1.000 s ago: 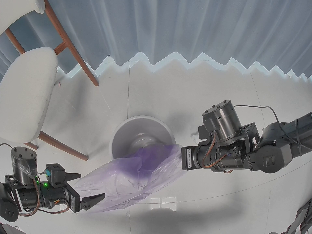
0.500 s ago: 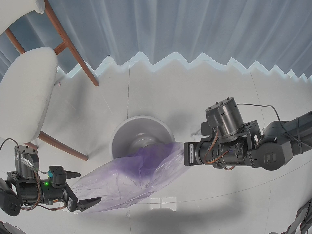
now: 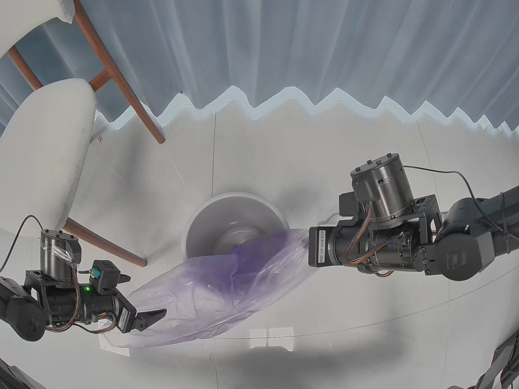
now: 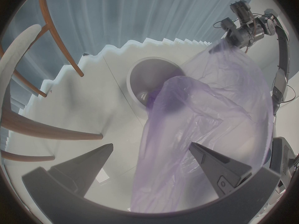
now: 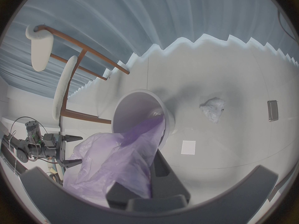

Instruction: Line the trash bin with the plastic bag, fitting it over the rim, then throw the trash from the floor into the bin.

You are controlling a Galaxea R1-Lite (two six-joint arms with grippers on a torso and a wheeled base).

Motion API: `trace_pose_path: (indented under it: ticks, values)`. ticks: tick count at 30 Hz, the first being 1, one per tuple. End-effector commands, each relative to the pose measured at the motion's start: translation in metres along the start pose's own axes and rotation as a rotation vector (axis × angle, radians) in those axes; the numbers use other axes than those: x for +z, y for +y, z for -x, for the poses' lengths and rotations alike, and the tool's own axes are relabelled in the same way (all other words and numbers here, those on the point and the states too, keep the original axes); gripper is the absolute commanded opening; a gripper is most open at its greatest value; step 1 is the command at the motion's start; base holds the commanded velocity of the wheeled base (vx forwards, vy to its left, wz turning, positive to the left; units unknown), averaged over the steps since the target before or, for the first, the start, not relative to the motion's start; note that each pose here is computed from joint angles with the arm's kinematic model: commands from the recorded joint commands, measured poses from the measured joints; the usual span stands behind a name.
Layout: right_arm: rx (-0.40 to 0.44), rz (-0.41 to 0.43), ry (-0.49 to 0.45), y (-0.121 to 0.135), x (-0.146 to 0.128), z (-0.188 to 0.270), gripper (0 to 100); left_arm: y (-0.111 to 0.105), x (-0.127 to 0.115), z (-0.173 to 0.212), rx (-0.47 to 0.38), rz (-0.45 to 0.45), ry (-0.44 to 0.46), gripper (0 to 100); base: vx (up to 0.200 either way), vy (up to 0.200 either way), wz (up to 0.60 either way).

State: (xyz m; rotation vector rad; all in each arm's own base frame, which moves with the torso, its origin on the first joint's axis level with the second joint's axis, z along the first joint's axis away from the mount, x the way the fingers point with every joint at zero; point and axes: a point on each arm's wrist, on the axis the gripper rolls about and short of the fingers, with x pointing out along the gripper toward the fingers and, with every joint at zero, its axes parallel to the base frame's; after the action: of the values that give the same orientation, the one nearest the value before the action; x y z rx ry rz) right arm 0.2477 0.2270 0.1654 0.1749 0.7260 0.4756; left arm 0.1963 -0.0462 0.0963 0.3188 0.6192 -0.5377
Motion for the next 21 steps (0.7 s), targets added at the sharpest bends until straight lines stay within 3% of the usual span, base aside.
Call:
trace_pose_path:
  ticks: [1, 8, 9, 21]
  values:
    - [0.010, -0.003, -0.018, 0.0005, 0.0026, 0.0093, 0, 0.0027, -0.0033, -0.0100, -0.010, 0.013, 0.039, 100, 0.000, 0.000, 0.00]
    - [0.002, -0.001, -0.005, -0.0033, -0.0030, 0.0128, 0, 0.0040, -0.0026, -0.0142, -0.013, 0.016, 0.044, 100, 0.000, 0.000, 0.00]
    - [0.002, -0.001, -0.005, -0.0034, -0.0032, 0.0132, 0, 0.0052, -0.0009, -0.0154, -0.014, 0.017, 0.040, 0, 0.000, 0.000, 0.00]
    - [0.006, -0.011, -0.009, -0.0023, -0.0014, 0.0123, 0, 0.0012, -0.0010, -0.0108, -0.041, 0.025, 0.024, 0, 0.000, 0.000, 0.00]
